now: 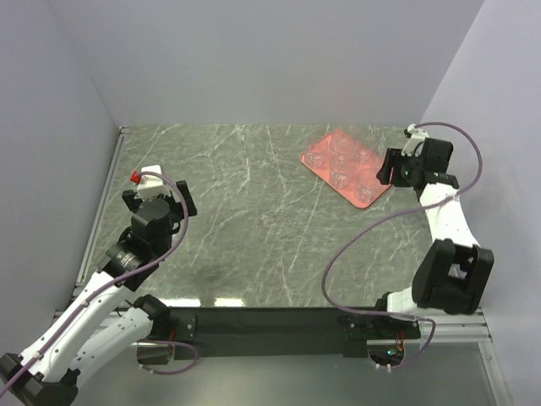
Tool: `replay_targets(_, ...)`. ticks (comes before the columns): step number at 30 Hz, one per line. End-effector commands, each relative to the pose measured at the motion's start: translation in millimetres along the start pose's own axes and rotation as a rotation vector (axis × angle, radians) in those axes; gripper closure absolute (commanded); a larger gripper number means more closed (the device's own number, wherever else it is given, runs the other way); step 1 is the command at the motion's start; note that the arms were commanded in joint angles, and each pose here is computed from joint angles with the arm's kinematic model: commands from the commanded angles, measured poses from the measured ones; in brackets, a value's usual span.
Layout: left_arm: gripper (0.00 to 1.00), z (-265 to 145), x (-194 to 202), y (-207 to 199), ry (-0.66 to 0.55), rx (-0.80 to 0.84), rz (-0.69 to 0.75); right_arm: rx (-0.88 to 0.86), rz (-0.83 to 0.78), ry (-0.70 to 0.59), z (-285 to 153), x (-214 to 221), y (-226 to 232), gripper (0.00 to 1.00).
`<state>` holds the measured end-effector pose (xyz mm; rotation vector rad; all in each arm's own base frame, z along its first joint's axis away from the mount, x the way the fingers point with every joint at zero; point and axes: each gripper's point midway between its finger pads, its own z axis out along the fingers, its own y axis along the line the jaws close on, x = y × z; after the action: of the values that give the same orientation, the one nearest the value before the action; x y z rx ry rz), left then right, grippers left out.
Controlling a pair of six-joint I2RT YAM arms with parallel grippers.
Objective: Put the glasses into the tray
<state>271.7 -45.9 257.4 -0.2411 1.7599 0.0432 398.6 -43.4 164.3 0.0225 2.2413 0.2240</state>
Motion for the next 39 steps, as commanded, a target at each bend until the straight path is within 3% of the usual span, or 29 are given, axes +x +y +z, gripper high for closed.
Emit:
replay_targets(1,0.00,-0.6,-6.5,1.3,-0.027,-0.001,-0.019,-0.020,-0.052,-0.070,-26.9,-9.2,10.8,0.35)
replay_targets(13,0.01,0.1,-6.1,3.1,-0.027,-0.014,-0.024,-0.041,-0.112,-0.240,-104.2,-8.6,42.9,0.26)
replay_targets(16,0.01,0.6,-3.8,1.7,-0.020,-0.006,-0.025,-0.011,-0.101,-0.279,-121.9,-8.6,44.3,0.21)
replay_targets(20,0.01,0.7,-6.3,2.4,-0.028,-0.003,-0.048,0.121,-0.026,-0.341,-143.7,-10.7,30.4,0.05)
replay_targets(27,0.01,7.5,-10.4,11.8,-0.028,-0.017,-0.127,0.410,0.077,-0.470,-181.1,-8.6,-9.1,0.00)
replay_targets(39,0.01,23.2,-2.8,41.5,0.007,-0.119,-0.145,0.545,0.129,-0.573,-194.9,-3.9,-30.0,0.00)
